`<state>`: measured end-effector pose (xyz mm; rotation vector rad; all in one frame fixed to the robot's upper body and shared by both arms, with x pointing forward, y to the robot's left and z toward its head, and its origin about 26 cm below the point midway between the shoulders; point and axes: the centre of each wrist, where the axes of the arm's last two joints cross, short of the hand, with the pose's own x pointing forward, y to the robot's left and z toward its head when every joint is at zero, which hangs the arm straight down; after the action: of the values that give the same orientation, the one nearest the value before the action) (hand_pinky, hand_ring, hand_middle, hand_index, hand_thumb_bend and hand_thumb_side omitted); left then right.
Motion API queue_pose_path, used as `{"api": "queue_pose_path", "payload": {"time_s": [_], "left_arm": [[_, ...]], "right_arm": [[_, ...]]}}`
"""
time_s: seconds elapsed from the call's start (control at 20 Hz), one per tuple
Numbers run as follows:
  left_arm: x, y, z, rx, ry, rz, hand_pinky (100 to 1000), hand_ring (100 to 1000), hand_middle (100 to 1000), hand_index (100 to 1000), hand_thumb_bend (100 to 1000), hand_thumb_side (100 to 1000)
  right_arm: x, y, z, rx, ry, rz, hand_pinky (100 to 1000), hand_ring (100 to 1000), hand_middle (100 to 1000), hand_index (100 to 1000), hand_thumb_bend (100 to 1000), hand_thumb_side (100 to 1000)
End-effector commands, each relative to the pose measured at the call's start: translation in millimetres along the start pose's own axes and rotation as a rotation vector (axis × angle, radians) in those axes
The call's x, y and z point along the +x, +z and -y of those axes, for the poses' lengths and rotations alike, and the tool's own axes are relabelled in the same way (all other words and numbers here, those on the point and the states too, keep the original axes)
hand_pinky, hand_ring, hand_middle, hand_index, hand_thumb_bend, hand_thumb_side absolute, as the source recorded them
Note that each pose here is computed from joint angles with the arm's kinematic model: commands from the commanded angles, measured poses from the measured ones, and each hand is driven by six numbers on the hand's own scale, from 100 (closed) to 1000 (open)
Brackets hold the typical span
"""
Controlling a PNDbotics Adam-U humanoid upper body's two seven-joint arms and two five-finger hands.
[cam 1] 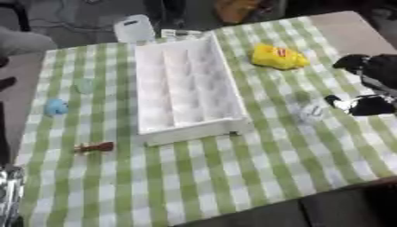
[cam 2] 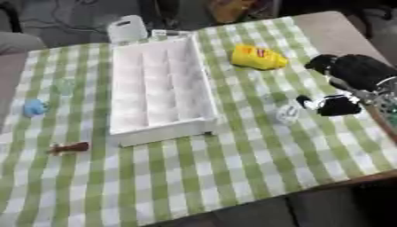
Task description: Pick up objects on the table and place them in the box.
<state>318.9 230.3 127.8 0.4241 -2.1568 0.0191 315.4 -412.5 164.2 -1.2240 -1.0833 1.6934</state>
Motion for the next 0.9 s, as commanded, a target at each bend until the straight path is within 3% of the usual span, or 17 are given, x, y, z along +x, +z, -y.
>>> {"api": "queue_pose_path", "payload": {"time_s": [0.05, 0.9], "left_arm": [[4.8, -5.1, -3.6, -0.006, -0.008, 0.029, 759, 1000, 695, 736, 100, 871], [5.6, -5.1, -1.7, -0.02, -0.002, 0.031, 760, 1000, 696, 737, 100, 872]], "right_arm": [[-14.2, 2.9, 11.5, 0.011, 0.077, -0.003, 591, 482, 889, 985, 432, 749], [-11.2, -7.8, 5.7, 0.044, 0.113, 0.053, 597, 478, 878, 989, 424, 784]]}}
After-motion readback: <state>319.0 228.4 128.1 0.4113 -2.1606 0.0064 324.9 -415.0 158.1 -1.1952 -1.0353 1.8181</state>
